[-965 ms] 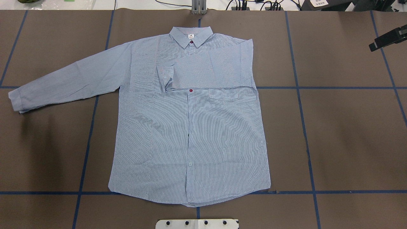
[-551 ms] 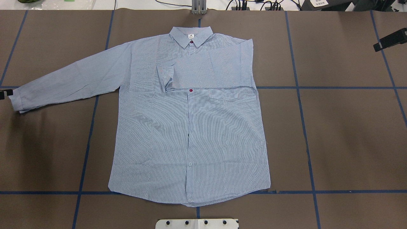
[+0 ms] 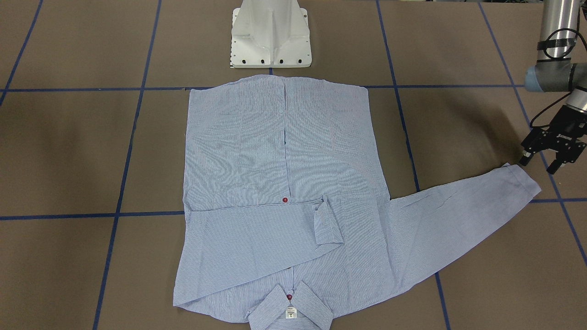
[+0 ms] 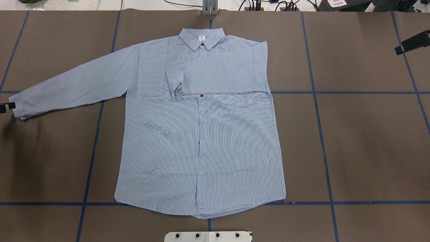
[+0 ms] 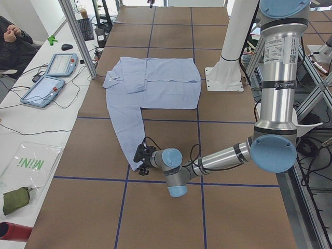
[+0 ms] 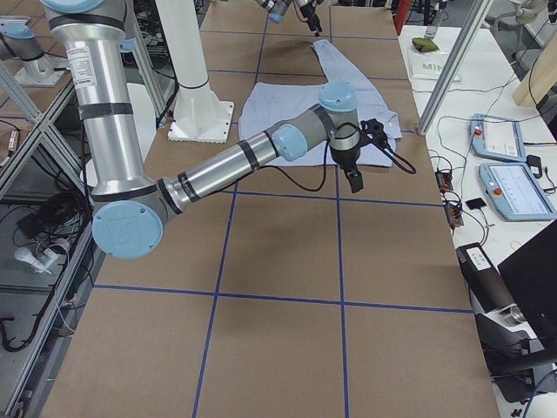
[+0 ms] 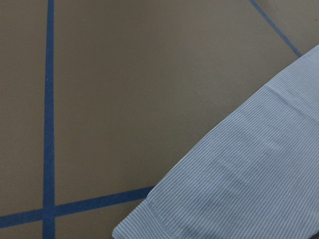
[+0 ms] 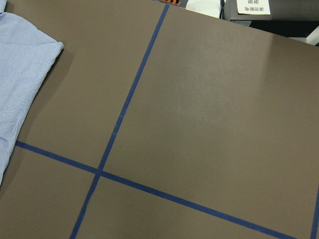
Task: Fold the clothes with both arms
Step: 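Lower the left gripper and grasp the cuff of the sleeve nearest it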
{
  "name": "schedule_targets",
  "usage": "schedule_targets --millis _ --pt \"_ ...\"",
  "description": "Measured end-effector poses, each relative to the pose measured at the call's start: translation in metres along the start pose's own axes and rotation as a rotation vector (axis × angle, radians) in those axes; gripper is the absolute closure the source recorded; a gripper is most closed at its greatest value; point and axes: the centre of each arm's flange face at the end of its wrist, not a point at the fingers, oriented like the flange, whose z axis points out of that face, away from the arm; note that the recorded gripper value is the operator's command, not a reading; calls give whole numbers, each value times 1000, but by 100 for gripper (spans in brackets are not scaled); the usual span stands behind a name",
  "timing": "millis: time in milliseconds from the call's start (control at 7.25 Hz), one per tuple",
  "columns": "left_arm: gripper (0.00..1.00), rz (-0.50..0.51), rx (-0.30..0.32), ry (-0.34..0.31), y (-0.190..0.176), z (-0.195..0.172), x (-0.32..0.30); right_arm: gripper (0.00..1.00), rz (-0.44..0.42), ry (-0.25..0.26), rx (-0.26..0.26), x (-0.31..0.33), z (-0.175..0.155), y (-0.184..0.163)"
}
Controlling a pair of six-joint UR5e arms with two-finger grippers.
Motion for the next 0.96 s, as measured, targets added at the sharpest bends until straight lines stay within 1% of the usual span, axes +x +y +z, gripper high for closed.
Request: schedule_targets --millis 138,276,551,965 --pt "15 -51 5 11 7 7 8 0 1 0 -1 1 0 2" --pt "15 -80 6 17 15 13 16 0 1 1 -2 2 1 3" --pt "15 -89 -1 22 23 20 23 0 3 1 -5 3 2 6" --pt "15 -84 -12 18 31 18 21 0 6 2 -8 5 2 10"
